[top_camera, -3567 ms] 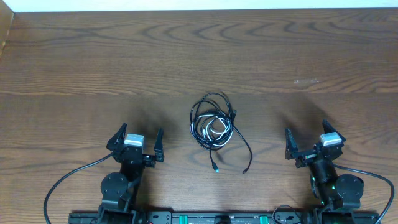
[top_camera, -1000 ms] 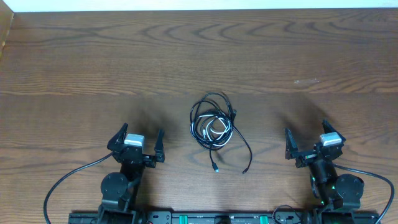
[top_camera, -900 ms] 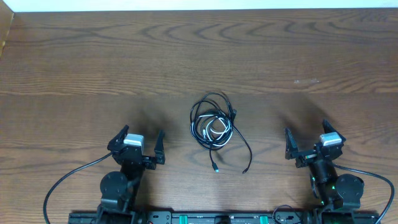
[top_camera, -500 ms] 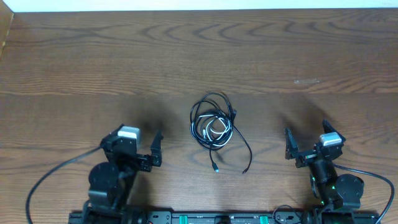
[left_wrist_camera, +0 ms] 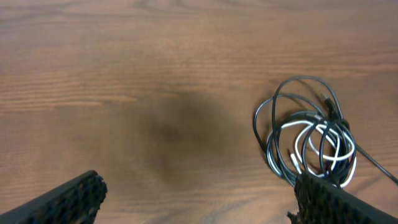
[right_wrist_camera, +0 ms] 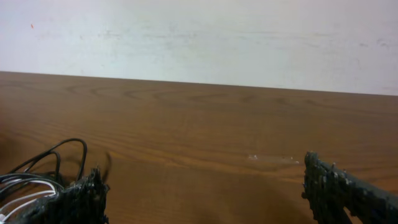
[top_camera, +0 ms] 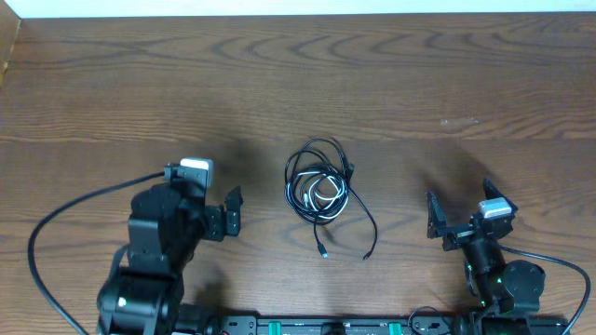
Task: Untangle cables
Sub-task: 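Raise the left arm and move the left gripper toward the cable bundle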
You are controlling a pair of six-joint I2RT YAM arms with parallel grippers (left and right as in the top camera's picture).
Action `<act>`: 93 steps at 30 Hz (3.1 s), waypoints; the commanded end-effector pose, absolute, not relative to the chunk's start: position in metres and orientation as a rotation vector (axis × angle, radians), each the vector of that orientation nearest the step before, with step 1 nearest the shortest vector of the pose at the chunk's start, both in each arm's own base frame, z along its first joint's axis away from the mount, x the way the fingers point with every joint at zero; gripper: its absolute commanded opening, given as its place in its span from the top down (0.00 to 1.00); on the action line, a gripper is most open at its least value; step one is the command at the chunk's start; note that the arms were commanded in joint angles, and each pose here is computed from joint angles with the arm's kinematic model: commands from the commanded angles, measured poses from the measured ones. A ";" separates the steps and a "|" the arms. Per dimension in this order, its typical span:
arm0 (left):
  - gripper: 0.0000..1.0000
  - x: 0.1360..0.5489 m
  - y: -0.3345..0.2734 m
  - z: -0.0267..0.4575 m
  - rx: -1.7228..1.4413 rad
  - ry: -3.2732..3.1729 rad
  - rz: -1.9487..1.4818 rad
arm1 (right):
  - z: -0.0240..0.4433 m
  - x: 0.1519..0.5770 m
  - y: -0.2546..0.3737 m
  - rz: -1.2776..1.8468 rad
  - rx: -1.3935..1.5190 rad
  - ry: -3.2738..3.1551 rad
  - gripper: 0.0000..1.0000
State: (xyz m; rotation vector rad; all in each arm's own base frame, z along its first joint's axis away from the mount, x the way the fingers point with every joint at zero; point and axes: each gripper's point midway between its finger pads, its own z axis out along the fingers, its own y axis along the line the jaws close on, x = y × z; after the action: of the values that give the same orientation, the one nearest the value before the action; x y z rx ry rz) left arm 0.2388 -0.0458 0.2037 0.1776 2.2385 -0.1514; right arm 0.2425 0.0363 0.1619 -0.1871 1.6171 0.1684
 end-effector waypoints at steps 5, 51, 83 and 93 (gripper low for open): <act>0.02 0.246 -0.050 0.215 0.174 2.325 -0.174 | 0.161 0.242 0.037 0.156 -0.199 1.618 0.01; 0.03 0.296 -0.058 0.217 0.204 2.663 -0.146 | 0.161 0.242 0.037 0.156 -0.199 1.618 0.01; 0.02 0.300 -0.058 0.220 0.252 2.637 -0.130 | 0.161 0.242 0.037 0.156 -0.199 1.618 0.01; 0.03 0.312 -0.060 0.227 0.248 2.579 -0.133 | 0.161 0.242 0.037 0.156 -0.199 1.618 0.01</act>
State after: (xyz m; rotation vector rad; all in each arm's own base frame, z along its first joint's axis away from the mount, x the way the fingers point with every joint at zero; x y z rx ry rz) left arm 0.3066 -0.0568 0.2138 0.2347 2.6213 -0.1210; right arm 0.2425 0.0363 0.1619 -0.1868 1.6172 0.1687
